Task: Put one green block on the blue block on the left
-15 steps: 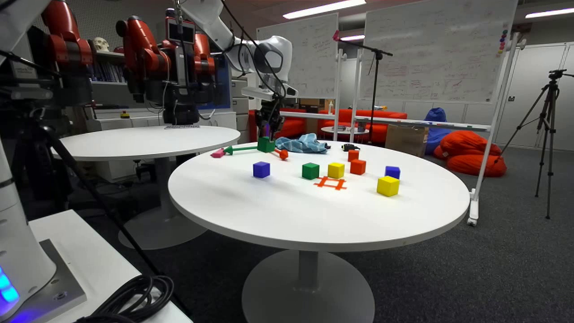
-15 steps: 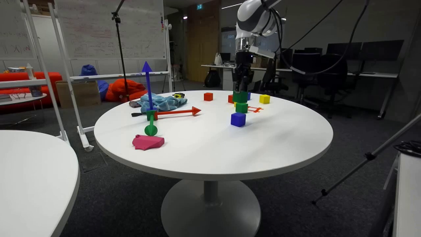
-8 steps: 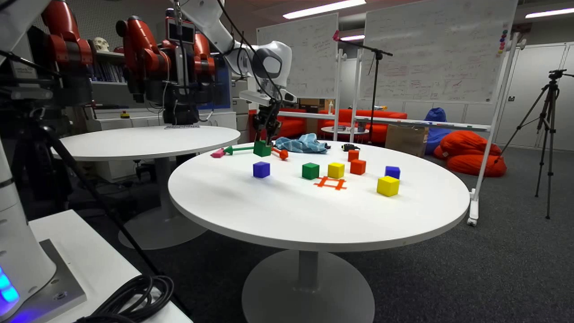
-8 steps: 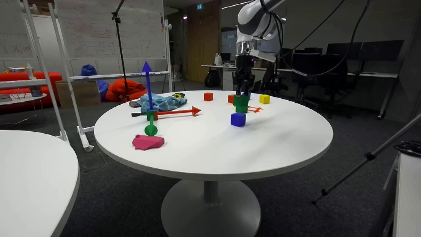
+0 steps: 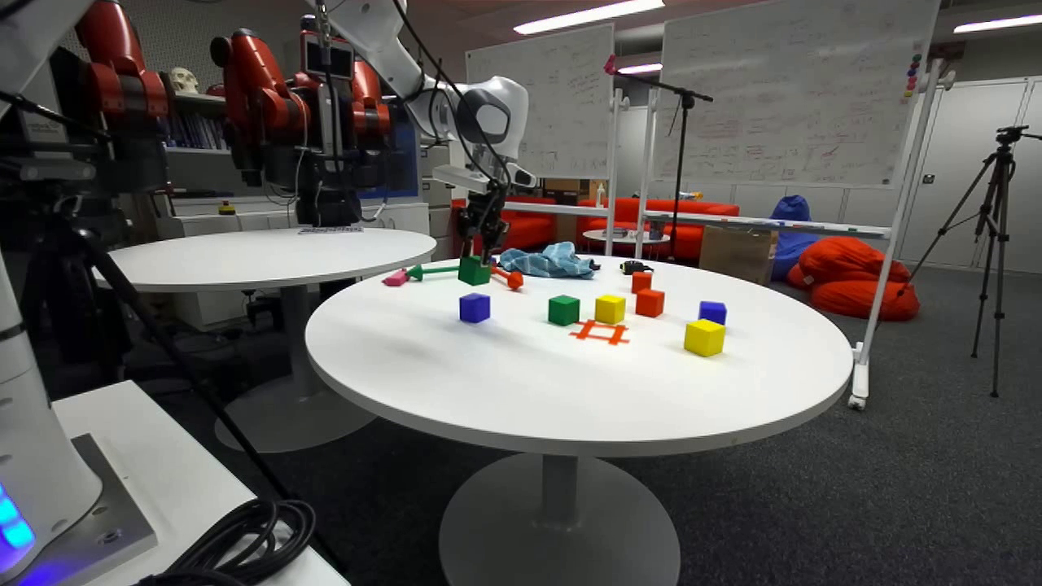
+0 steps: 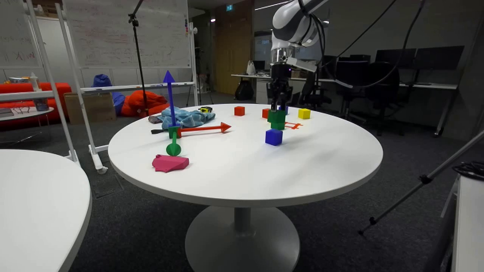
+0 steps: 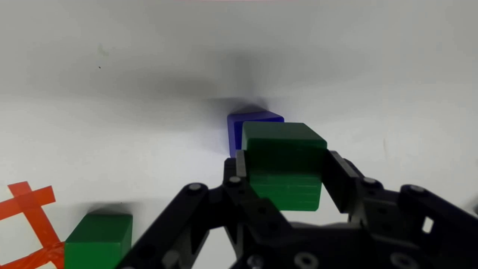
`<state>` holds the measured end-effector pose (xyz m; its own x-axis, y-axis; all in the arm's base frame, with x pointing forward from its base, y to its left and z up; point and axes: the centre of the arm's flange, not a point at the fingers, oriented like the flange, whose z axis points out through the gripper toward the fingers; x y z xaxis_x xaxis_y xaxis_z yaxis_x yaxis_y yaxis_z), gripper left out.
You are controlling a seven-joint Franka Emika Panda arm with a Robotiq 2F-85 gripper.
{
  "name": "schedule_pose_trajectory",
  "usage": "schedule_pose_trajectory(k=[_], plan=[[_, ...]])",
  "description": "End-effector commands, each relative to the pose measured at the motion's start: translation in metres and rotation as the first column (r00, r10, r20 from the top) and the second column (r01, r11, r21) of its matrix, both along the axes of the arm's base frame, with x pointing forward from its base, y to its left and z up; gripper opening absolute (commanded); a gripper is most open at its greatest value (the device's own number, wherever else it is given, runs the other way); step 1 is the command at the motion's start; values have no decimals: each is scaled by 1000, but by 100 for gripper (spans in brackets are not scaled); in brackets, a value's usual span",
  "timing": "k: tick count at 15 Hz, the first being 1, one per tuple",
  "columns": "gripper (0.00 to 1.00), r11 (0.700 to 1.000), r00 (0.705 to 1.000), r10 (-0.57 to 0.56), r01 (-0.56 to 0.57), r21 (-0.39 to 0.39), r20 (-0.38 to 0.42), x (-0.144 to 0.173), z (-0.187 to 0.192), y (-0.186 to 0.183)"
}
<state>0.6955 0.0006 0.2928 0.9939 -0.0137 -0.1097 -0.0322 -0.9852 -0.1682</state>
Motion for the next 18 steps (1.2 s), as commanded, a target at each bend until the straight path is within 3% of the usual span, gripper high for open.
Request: schedule_pose_trajectory(k=[1, 18], plan=[[28, 1000, 999, -29, 29, -5, 17, 2, -5, 3], [28, 998, 998, -68, 68, -7, -17, 15, -30, -3]])
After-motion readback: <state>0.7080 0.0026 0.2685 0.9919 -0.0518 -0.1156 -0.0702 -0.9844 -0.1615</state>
